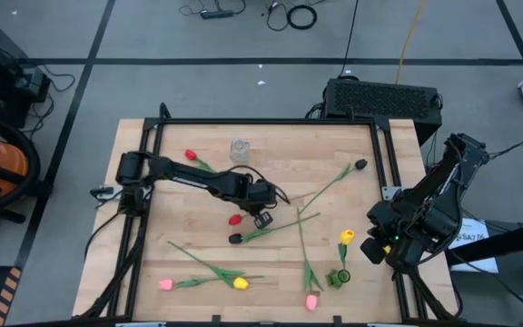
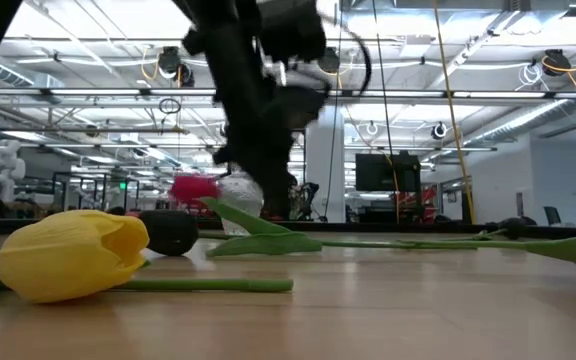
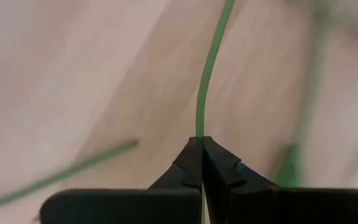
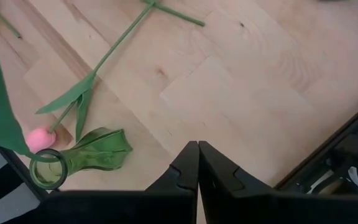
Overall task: Sort flowers into vase by color
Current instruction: Put the bottom red tulip into the transparent vase
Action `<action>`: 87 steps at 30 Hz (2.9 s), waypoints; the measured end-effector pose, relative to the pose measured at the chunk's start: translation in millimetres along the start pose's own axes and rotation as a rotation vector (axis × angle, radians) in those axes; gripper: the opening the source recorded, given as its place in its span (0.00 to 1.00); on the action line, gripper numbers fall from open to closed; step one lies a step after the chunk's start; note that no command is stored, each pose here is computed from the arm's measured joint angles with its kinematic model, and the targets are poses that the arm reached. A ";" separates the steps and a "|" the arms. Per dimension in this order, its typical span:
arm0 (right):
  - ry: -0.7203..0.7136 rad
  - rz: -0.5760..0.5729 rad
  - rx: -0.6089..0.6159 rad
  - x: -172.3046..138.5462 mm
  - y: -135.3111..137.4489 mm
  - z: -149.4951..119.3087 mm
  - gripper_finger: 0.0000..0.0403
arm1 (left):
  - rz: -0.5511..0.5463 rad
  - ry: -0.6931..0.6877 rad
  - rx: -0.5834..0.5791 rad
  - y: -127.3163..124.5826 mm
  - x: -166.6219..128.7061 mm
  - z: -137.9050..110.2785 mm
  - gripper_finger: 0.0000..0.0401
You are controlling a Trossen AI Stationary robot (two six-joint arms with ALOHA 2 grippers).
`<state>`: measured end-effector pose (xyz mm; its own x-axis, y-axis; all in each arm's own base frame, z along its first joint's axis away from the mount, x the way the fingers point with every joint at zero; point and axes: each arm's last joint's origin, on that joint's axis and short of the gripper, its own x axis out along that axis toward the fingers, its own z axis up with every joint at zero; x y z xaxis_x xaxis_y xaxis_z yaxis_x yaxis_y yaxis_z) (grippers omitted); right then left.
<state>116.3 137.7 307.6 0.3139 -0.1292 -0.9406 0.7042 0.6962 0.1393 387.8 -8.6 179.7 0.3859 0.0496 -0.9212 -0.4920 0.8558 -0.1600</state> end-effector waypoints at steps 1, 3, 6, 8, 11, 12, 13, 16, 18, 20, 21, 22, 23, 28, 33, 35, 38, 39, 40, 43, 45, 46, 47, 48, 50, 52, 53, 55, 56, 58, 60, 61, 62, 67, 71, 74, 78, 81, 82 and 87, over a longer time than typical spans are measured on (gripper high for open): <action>0.000 -0.001 0.001 -0.5 -0.9 0.3 0.00 | 0.005 0.000 0.001 0.1 -9.6 1.1 0.00; -0.002 -0.006 0.000 -1.7 -3.4 1.1 0.00 | 0.018 0.011 0.005 1.3 -23.4 1.1 0.00; -0.006 -0.037 -0.005 -3.8 -9.9 2.8 0.00 | 0.006 -0.008 0.001 0.9 -50.4 3.4 0.00; -0.007 -0.060 0.005 -6.2 -16.1 4.6 0.00 | -0.005 -0.028 -0.004 1.8 -71.6 4.4 0.00; 0.011 -0.055 0.035 -12.0 -23.3 8.4 0.00 | -0.011 -0.013 -0.027 6.4 -93.1 -1.0 0.00; 0.015 -0.037 0.031 -14.7 -25.0 10.6 0.00 | -0.024 -0.020 -0.030 7.2 -100.0 -1.8 0.00; 0.013 -0.020 0.027 -17.7 -26.6 13.3 0.00 | -0.037 -0.030 -0.031 8.2 -108.0 -2.8 0.00; -0.060 0.029 0.020 -27.5 -30.2 26.5 0.00 | -0.043 -0.020 -0.031 13.7 -128.9 -9.6 0.00; -0.151 0.049 0.009 -34.9 -30.1 38.0 0.00 | -0.035 -0.003 -0.028 16.3 -137.7 -14.8 0.00; -0.254 0.065 -0.002 -44.4 -29.5 51.1 0.00 | -0.024 0.010 -0.043 18.6 -144.8 -19.6 0.00; -0.307 0.067 -0.005 -49.7 -29.4 57.6 0.00 | -0.025 0.002 -0.045 19.2 -149.8 -21.3 0.00; -0.357 0.070 -0.002 -55.4 -29.2 64.3 0.00 | -0.020 0.003 -0.042 20.2 -154.4 -23.9 0.00; -0.406 0.074 0.001 -61.2 -28.4 71.0 0.00 | -0.012 0.012 -0.039 20.8 -156.2 -26.1 0.00; -0.600 0.155 -0.074 -85.1 -8.1 106.4 0.00 | 0.007 0.043 -0.016 25.4 -166.0 -33.7 0.00; -0.780 0.334 -0.287 -88.1 45.7 146.5 0.00 | 0.036 0.166 0.000 32.8 -172.4 -46.2 0.00; -0.857 0.369 -0.372 -80.8 69.4 160.9 0.00 | 0.048 0.221 0.002 36.1 -176.1 -51.8 0.00; -0.938 0.336 -0.510 -56.8 103.2 178.7 0.00 | 0.056 0.305 0.003 39.4 -178.6 -58.5 0.00; -0.949 0.312 -0.566 -45.7 113.4 183.5 0.00 | 0.057 0.331 0.003 40.2 -179.1 -60.3 0.00; -0.956 0.273 -0.615 -33.6 122.1 188.2 0.00 | 0.060 0.355 0.006 41.1 -179.7 -62.1 0.00; -0.937 0.169 -0.715 1.4 140.4 201.2 0.00 | 0.071 0.385 0.004 42.6 -181.0 -64.6 0.00; -0.906 0.124 -0.729 16.1 147.8 212.4 0.00 | 0.068 0.393 -0.007 42.6 -181.1 -64.9 0.00; -0.886 0.106 -0.732 21.3 150.7 216.8 0.00 | 0.058 0.393 -0.011 43.3 -182.3 -64.9 0.00; -0.859 0.085 -0.737 26.7 153.3 221.0 0.00 | 0.045 0.393 -0.017 44.1 -183.1 -64.4 0.00; -0.836 0.066 -0.746 30.4 156.1 224.6 0.00 | 0.027 0.391 -0.027 45.1 -183.5 -63.2 0.00; -0.782 0.026 -0.784 37.4 162.3 229.1 0.01 | 0.001 0.381 -0.050 49.0 -185.8 -60.6 0.00; -0.732 -0.008 -0.835 41.2 167.0 230.5 0.02 | -0.011 0.358 -0.082 56.2 -188.9 -56.8 0.00; -0.717 -0.017 -0.847 40.6 168.8 231.4 0.02 | -0.015 0.342 -0.101 61.1 -192.2 -55.3 0.00; -0.691 -0.031 -0.868 36.7 170.1 231.3 0.04 | -0.018 0.314 -0.144 71.7 -197.3 -51.9 0.00; -0.693 -0.032 -0.867 33.2 170.2 232.2 0.04 | -0.022 0.294 -0.166 77.2 -200.4 -50.2 0.00; -0.704 -0.034 -0.867 29.6 170.3 233.5 0.06 | -0.051 0.246 -0.205 86.3 -207.5 -47.2 0.00; -0.724 -0.030 -0.876 28.2 171.1 235.5 0.08 | -0.119 0.184 -0.236 91.5 -215.5 -43.7 0.00; -0.731 -0.032 -0.889 28.4 171.4 236.7 0.09 | -0.160 0.150 -0.246 92.4 -218.5 -41.2 0.00; -0.737 -0.033 -0.905 28.6 171.7 237.8 0.10 | -0.199 0.123 -0.262 92.8 -220.9 -38.7 0.00; -0.772 -0.070 -1.056 42.6 182.6 243.0 0.18 | -0.345 0.080 -0.271 89.7 -224.5 -30.8 0.00; -0.776 -0.138 -1.182 66.1 196.0 243.2 0.25 | -0.379 0.088 -0.282 88.3 -224.7 -29.8 0.00; -0.777 -0.290 -1.212 80.1 200.6 244.4 0.29 | -0.390 0.084 -0.286 87.8 -225.2 -29.3 0.00; -0.796 -0.418 -1.222 93.5 206.0 248.4 0.32 | -0.403 0.088 -0.290 84.6 -225.8 -30.1 0.00; -0.805 -0.404 -1.236 94.1 207.5 248.6 0.31 | -0.410 0.090 -0.282 82.2 -225.9 -30.7 0.00; -0.803 -0.392 -1.239 94.1 207.7 248.2 0.31 | -0.413 0.087 -0.279 81.5 -225.9 -30.5 0.00; -0.788 -0.387 -1.224 95.1 206.1 247.9 0.28 | -0.480 0.068 -0.277 78.6 -227.3 -26.3 0.00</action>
<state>449.2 93.9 323.6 0.7706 -0.4961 -0.4000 -0.0053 0.6227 -0.7825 240.9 33.9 367.2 0.5703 -0.3535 -0.7415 -0.4636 0.6066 -0.6458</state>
